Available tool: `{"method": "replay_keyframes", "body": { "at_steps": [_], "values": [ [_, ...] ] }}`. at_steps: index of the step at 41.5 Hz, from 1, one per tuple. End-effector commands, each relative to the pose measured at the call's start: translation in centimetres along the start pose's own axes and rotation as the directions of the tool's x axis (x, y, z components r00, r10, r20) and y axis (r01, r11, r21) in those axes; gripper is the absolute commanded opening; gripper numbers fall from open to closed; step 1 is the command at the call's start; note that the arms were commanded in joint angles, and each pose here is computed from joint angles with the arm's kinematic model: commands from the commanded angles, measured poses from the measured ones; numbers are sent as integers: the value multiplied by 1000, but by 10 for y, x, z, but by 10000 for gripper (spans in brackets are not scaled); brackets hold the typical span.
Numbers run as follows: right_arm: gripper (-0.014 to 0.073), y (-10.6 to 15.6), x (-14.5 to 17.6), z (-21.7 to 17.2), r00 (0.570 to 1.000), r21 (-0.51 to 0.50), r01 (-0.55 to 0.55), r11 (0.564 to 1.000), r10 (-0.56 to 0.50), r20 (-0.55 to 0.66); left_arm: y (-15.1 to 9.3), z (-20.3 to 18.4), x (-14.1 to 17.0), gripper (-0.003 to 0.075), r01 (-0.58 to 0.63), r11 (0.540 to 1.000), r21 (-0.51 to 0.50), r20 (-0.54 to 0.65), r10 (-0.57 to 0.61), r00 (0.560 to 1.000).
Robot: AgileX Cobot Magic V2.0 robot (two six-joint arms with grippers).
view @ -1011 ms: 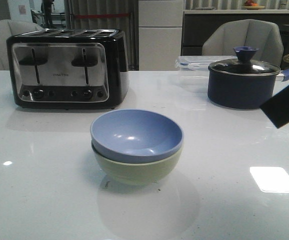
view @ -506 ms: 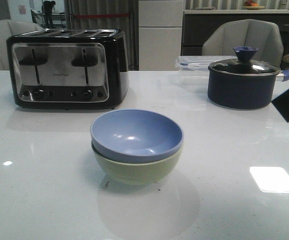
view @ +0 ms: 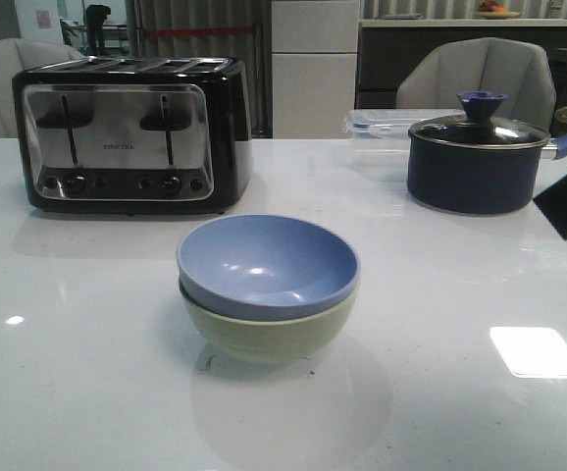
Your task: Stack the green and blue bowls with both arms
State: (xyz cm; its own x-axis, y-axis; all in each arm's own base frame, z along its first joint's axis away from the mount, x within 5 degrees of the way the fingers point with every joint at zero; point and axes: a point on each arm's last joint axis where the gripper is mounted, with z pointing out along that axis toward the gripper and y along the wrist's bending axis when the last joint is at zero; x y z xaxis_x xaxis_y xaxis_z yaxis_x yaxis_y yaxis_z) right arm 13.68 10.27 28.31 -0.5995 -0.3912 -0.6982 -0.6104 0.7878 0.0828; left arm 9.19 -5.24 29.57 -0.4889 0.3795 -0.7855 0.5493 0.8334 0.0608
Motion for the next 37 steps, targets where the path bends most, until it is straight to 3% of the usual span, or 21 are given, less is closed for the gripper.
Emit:
{"method": "replay_keyframes", "body": {
  "at_steps": [1, 8, 15, 20, 30, 37],
  "values": [
    [56, 1, -12, -8, 995, 9, 19, 1000, -20, 98, 6, -19, -8, 93, 32, 996, -80, 232, -13, 973],
    [56, 1, -12, -8, 995, 9, 19, 1000, -20, 97, 14, -32, 21, 93, 141, 960, -243, 492, -3, 871],
    [56, 1, -12, -8, 995, 9, 19, 1000, -20, 97, 17, -22, 56, 93, 250, 902, -351, 625, 27, 780],
    [56, 1, -12, -8, 995, 9, 19, 1000, -20, 97, 17, -13, 76, 93, 329, 875, -356, 694, 12, 720],
    [56, 1, -12, -8, 995, 9, 19, 1000, -20, 97, 16, 5, 102, 93, 390, 854, -344, 703, -41, 710],
    [56, 1, -12, -8, 995, 9, 19, 1000, -20, 97, 16, 5, 103, 93, 392, 852, -347, 709, -35, 704]
  ]
}}
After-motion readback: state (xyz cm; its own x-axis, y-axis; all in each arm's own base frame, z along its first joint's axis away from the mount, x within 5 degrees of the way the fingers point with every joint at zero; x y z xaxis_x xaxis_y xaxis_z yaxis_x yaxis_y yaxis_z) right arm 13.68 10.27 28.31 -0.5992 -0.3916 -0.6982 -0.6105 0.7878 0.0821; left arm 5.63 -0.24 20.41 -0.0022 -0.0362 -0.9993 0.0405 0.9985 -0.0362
